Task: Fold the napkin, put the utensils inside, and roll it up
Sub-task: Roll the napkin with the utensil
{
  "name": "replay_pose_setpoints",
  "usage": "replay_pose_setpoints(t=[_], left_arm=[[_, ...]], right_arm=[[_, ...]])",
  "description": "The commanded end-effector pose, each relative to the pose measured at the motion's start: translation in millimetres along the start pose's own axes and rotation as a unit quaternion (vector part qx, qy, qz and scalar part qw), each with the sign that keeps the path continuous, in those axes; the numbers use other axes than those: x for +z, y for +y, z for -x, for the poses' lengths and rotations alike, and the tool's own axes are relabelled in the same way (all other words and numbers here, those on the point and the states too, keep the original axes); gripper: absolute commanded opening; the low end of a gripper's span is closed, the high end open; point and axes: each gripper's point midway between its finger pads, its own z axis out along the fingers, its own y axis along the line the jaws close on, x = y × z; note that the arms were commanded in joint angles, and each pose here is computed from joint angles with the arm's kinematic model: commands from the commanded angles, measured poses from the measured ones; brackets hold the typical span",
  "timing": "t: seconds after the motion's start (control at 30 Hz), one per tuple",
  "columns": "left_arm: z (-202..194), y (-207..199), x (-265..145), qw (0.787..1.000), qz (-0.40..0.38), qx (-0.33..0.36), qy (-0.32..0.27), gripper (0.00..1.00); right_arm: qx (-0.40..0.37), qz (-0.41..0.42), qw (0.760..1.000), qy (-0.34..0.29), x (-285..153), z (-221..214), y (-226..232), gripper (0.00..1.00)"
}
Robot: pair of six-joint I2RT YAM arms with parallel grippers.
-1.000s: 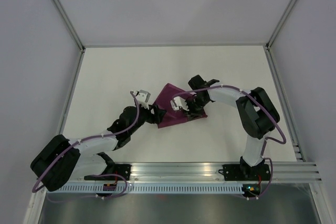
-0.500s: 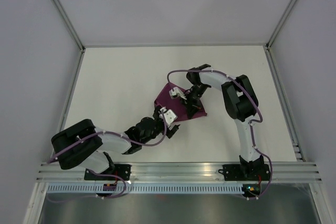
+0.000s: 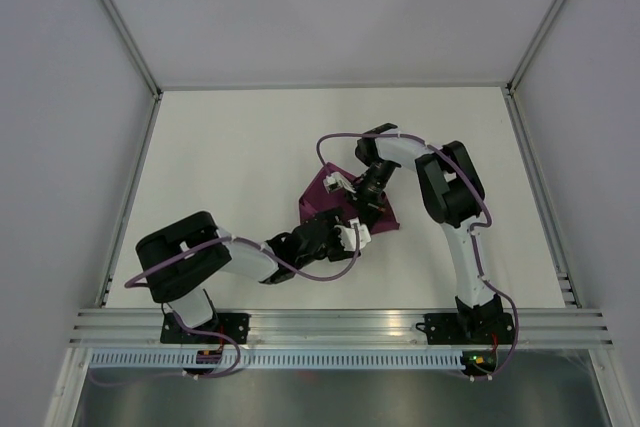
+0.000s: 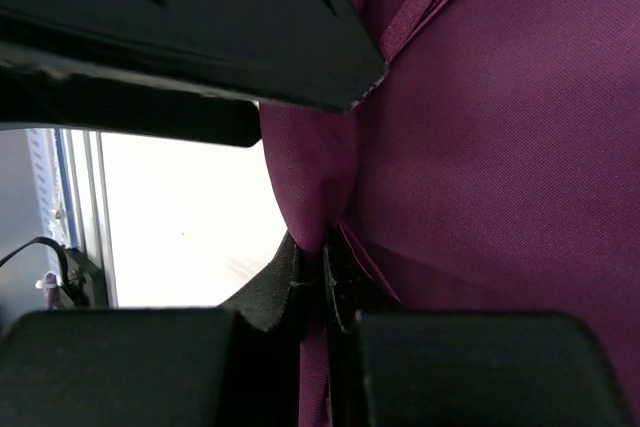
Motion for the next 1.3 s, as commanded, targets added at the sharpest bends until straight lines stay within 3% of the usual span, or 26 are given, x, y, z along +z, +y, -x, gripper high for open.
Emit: replay_pose_setpoints(t=[0.0, 0.23, 0.5, 0.63, 0.8, 0.83, 0.93, 0.97, 1.07, 1.27], left_arm=[[4, -6, 7, 0.999, -0.026, 0.033, 0.003, 0.81], [-3, -23, 11, 0.998, -0.058, -0.008, 0.019, 0.63], [-12, -26, 15, 0.996, -0.049, -0.079, 0.019, 0.50], [-15, -26, 14, 0.992, -0.045, -0.117, 0.018, 0.38], [-23, -32, 13, 0.984, -0.065, -0.162, 0.027, 0.16], [-24, -32, 13, 0.981, -0.065, -0.179, 0.029, 0.05], [-28, -33, 11, 0.973, -0.085, -0.214, 0.026, 0.02], [-28, -33, 10, 0.971, -0.089, -0.222, 0.023, 0.02], [-34, -36, 6, 0.958, -0.113, -0.261, 0.026, 0.02], [-41, -52, 4, 0.933, -0.170, -0.312, 0.050, 0.02]], right_arm=[[-0.020, -0.020, 0.998, 0.053, 14, -27, -33, 0.01], [-0.015, -0.018, 0.998, 0.054, 13, -26, -34, 0.01], [-0.012, -0.017, 0.998, 0.055, 14, -27, -35, 0.01], [-0.012, -0.017, 0.998, 0.054, 14, -26, -35, 0.01], [-0.010, -0.021, 0.998, 0.050, 14, -24, -35, 0.02], [-0.009, -0.024, 0.999, 0.048, 14, -23, -36, 0.03], [-0.008, -0.033, 0.999, 0.032, 12, -17, -35, 0.18], [-0.012, -0.039, 0.999, 0.023, 7, -11, -33, 0.28], [-0.028, -0.059, 0.998, -0.018, -10, 10, -26, 0.40], [-0.058, -0.153, 0.982, -0.096, -68, 44, -25, 0.50]])
